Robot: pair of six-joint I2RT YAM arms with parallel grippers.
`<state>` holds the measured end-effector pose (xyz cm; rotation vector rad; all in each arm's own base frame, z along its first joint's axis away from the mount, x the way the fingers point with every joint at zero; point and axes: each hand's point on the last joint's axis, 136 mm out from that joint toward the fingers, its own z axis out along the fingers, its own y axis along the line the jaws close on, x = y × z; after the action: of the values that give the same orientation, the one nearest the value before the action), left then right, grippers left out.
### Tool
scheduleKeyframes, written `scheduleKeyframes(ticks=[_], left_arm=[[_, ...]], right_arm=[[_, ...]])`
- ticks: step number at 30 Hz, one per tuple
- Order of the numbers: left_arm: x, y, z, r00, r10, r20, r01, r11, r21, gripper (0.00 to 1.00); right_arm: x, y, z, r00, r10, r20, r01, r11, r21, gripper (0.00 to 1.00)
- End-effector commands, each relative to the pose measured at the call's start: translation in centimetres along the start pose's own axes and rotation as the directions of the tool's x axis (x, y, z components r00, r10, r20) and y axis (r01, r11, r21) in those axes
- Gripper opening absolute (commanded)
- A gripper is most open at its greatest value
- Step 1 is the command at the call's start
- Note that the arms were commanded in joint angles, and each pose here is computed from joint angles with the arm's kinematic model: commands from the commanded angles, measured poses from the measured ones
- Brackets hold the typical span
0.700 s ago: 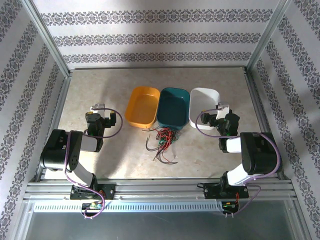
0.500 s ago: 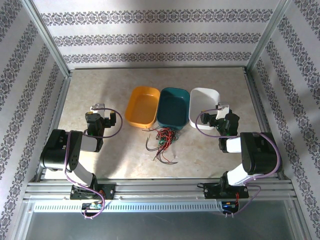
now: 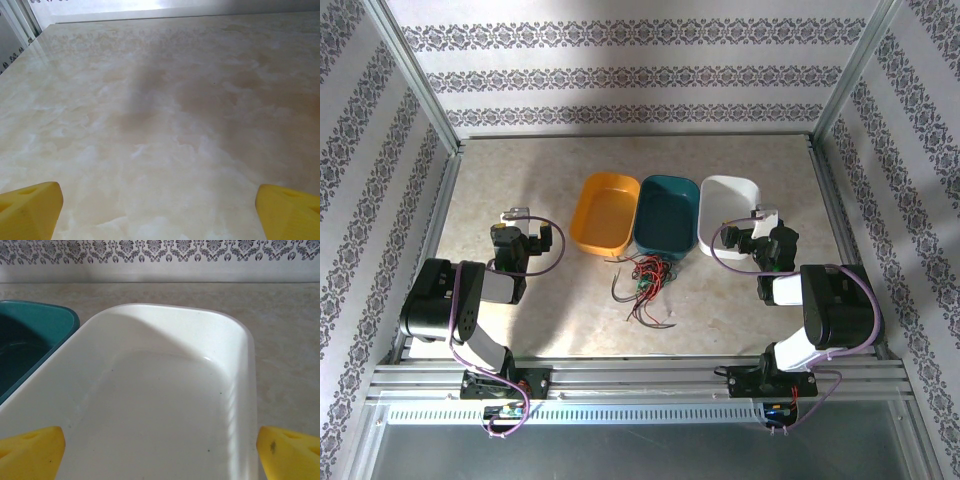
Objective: Untangle the cables
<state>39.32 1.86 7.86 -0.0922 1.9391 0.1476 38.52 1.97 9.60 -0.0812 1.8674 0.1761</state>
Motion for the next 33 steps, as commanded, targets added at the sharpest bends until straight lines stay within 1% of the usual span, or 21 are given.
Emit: scheduleKeyframes(ticks=[1, 6, 12, 15, 17, 18, 19, 20, 21, 23, 26, 27, 28, 29, 30, 31, 32, 33], left_arm=[[-1.2, 0.4, 0.1, 0.999, -0.022, 0.042, 0.023, 1.0, -0.002, 0.99], [-1.2, 0.3, 0.1, 0.999, -0.022, 0.042, 0.022, 1.0, -0.001, 0.99], [-1.2, 0.4, 0.1, 0.999, -0.021, 0.043, 0.021, 1.0, -0.001, 0.99], [-1.9, 0.0, 0.2, 0.999, -0.011, 0.031, 0.01, 1.0, 0.019, 0.99], [-3.0, 0.2, -0.1, 1.0, -0.016, -0.018, 0.016, 1.0, 0.008, 0.99], [-3.2, 0.8, -0.3, 0.996, -0.047, -0.08, 0.044, 0.999, -0.028, 0.99], [-3.6, 1.4, -0.6, 0.991, -0.072, -0.112, 0.066, 0.996, -0.061, 0.99], [-4.1, 1.4, -0.9, 0.988, -0.083, -0.133, 0.075, 0.995, -0.066, 0.99], [-4.5, 1.2, -1.2, 0.986, -0.083, -0.143, 0.076, 0.996, -0.052, 0.99], [-4.9, 1.2, -2.0, 0.986, -0.112, -0.123, 0.103, 0.992, -0.075, 0.99], [-5.7, 1.0, -3.8, 0.986, -0.148, -0.082, 0.137, 0.983, -0.123, 0.99], [-5.7, 1.1, -4.4, 0.98, -0.179, -0.091, 0.166, 0.977, -0.137, 0.99], [-5.6, 1.1, -4.9, 0.971, -0.211, -0.11, 0.194, 0.97, -0.147, 0.99], [-5.5, 0.7, -5.3, 0.964, -0.231, -0.134, 0.213, 0.967, -0.141, 0.99], [-5.2, 0.0, -5.8, 0.962, -0.222, -0.158, 0.202, 0.97, -0.132, 0.99], [-5.2, -0.7, -6.3, 0.966, -0.199, -0.165, 0.177, 0.974, -0.139, 0.99], [-5.4, -1.9, -6.8, 0.977, -0.147, -0.157, 0.129, 0.984, -0.121, 0.99], [-5.7, -3.6, -7.2, 0.987, -0.084, -0.134, 0.074, 0.994, -0.078, 0.99]], right_arm=[[-0.8, -0.2, 0.3, 1.0, 0.007, 0.019, -0.007, 1.0, 0.006, 0.98], [-0.8, -0.2, 0.3, 1.0, 0.008, 0.019, -0.008, 1.0, 0.008, 0.98], [-0.7, -0.8, 0.3, 1.0, 0.018, 0.017, -0.019, 0.999, 0.038, 0.98], [-0.7, -0.7, 0.3, 1.0, 0.017, 0.017, -0.018, 0.999, 0.038, 0.98], [-0.8, -0.8, 0.3, 1.0, 0.017, 0.019, -0.018, 0.999, 0.038, 0.98], [-0.7, -0.8, 0.3, 1.0, 0.018, 0.018, -0.019, 0.999, 0.038, 0.98], [-0.6, -0.8, 0.3, 1.0, 0.02, 0.015, -0.021, 0.999, 0.039, 0.98], [-0.6, -0.9, 0.2, 1.0, 0.024, 0.015, -0.025, 0.999, 0.04, 0.98], [-0.6, -0.9, 0.3, 1.0, 0.023, 0.015, -0.024, 0.999, 0.04, 0.98], [-0.9, -1.0, 0.2, 0.999, 0.026, 0.026, -0.027, 0.999, 0.047, 0.98], [-2.9, -0.9, -0.9, 0.998, -0.001, 0.058, -0.005, 0.995, 0.099, 0.98], [-3.5, -0.7, -1.7, 0.998, -0.031, 0.048, 0.024, 0.99, 0.14, 0.98], [-5.7, -0.3, -2.0, 0.995, -0.066, 0.07, 0.053, 0.983, 0.175, 0.98], [-7.0, 0.4, -2.7, 0.994, -0.085, 0.066, 0.071, 0.979, 0.192, 0.98], [-7.9, 2.0, -3.1, 0.994, -0.098, 0.046, 0.089, 0.982, 0.168, 0.98], [-8.8, 2.9, -3.6, 0.995, -0.095, 0.025, 0.089, 0.98, 0.177, 0.98], [-9.4, 4.1, -4.1, 0.997, -0.079, -0.004, 0.079, 0.982, 0.169, 0.98], [-9.8, 5.8, -4.6, 0.998, -0.059, -0.03, 0.062, 0.99, 0.125, 0.97]])
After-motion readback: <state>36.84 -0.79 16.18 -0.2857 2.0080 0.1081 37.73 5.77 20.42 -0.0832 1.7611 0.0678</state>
